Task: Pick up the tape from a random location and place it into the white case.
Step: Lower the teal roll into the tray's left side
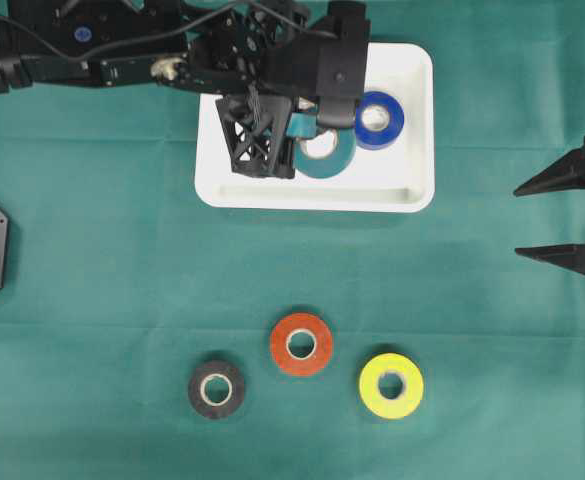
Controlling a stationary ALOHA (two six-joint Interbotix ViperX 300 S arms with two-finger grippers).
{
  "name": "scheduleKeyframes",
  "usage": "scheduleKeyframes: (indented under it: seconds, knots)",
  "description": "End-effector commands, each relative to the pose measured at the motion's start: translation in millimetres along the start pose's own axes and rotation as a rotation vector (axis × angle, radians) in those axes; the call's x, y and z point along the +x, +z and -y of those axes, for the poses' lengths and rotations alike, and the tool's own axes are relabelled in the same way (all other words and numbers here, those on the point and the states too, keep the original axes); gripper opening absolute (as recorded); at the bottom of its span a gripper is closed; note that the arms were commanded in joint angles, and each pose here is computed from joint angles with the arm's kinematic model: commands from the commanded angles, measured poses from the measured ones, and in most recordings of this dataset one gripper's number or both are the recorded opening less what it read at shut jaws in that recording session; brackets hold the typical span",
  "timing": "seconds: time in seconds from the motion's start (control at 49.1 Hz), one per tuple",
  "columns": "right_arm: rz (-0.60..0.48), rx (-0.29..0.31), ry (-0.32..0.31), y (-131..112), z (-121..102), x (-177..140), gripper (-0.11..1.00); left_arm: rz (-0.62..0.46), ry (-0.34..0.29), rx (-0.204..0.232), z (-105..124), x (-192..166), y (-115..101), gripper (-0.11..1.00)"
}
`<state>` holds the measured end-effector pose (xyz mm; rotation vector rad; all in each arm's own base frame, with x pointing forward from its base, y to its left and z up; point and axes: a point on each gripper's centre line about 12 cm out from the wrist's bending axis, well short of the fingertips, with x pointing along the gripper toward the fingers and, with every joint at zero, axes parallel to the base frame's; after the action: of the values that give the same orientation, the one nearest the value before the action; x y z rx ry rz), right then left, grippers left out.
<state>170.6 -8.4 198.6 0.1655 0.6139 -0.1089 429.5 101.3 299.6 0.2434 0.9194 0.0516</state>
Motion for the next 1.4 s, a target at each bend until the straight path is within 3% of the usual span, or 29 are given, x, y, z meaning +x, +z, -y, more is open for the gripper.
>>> scheduleKeyframes:
  seconds: [0.0,0.366,0.57,0.875,1.017,1.384]
  knots:
    - [0.013,-0.004,0.004,8,-2,-1,0.83,0.048,0.028,-0.015,-11,-18,7,0.2]
    - [0.013,-0.004,0.004,9,-2,-1,0.83,0.002,0.024,-0.037,-13,-19,-12,0.2]
    - [0.012,-0.005,0.003,8,-2,-1,0.83,-0.021,0.044,-0.117,-21,-24,-38,0.2]
    - [0.014,-0.006,0.003,9,-2,-1,0.83,-0.046,0.054,-0.175,-19,-31,-68,0.2]
    - [0.012,-0.008,0.002,8,-2,0,0.83,-0.035,0.06,-0.196,-18,-32,-72,0.2]
    - [0.011,-0.008,0.001,8,-2,0,0.83,-0.035,0.06,-0.198,-18,-32,-73,0.2]
